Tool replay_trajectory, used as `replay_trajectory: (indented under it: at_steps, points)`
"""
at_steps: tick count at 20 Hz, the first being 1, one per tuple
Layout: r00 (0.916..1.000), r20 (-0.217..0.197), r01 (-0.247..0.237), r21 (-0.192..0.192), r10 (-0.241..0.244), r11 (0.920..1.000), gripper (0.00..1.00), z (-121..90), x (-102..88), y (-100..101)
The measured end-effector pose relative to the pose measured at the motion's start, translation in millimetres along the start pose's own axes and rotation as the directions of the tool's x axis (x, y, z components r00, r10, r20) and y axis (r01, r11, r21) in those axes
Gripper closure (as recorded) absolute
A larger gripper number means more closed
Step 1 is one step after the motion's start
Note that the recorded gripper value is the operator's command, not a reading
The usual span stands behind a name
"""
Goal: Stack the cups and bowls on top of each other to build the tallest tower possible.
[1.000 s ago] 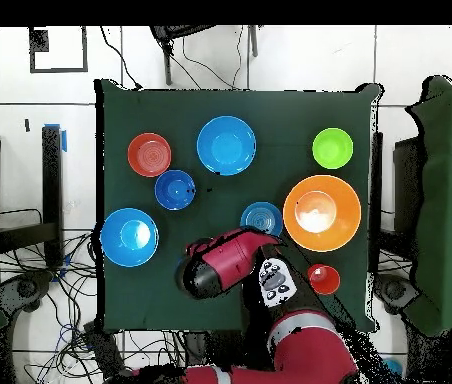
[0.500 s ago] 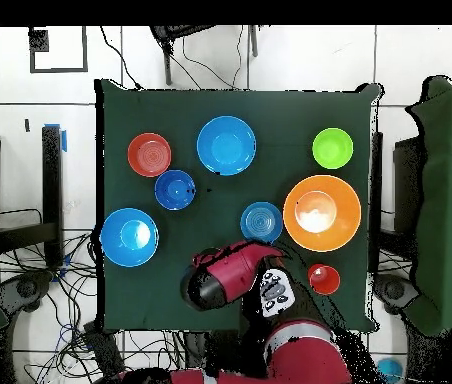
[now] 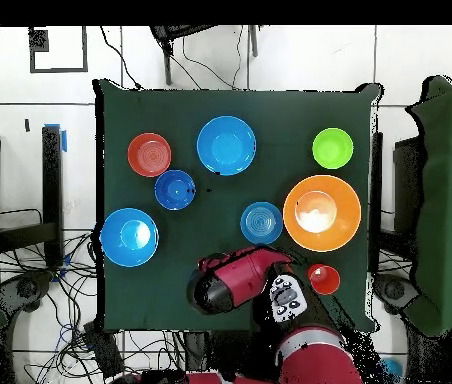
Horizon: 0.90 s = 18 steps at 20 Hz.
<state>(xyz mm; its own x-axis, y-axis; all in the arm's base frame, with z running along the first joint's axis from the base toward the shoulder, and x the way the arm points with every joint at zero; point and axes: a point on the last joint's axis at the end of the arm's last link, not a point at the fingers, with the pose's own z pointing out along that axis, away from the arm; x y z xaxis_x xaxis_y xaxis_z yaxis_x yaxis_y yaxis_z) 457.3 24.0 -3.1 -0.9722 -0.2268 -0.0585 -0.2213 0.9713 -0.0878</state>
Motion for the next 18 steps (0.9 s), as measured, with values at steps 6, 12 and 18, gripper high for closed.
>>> replay_trajectory:
  at_steps: [6, 12, 18]
  points:
    - [0.9994, 0.001, -0.035, -0.005, 0.035, 0.9994, 0.00, -4, -0.2, -10]
    - [0.9992, -0.005, -0.040, 0.001, 0.040, 0.9992, 0.00, -8, -3.6, -12]
    - [0.9993, 0.004, -0.038, -0.005, 0.038, 0.9993, 0.00, -14, -12.7, -7]
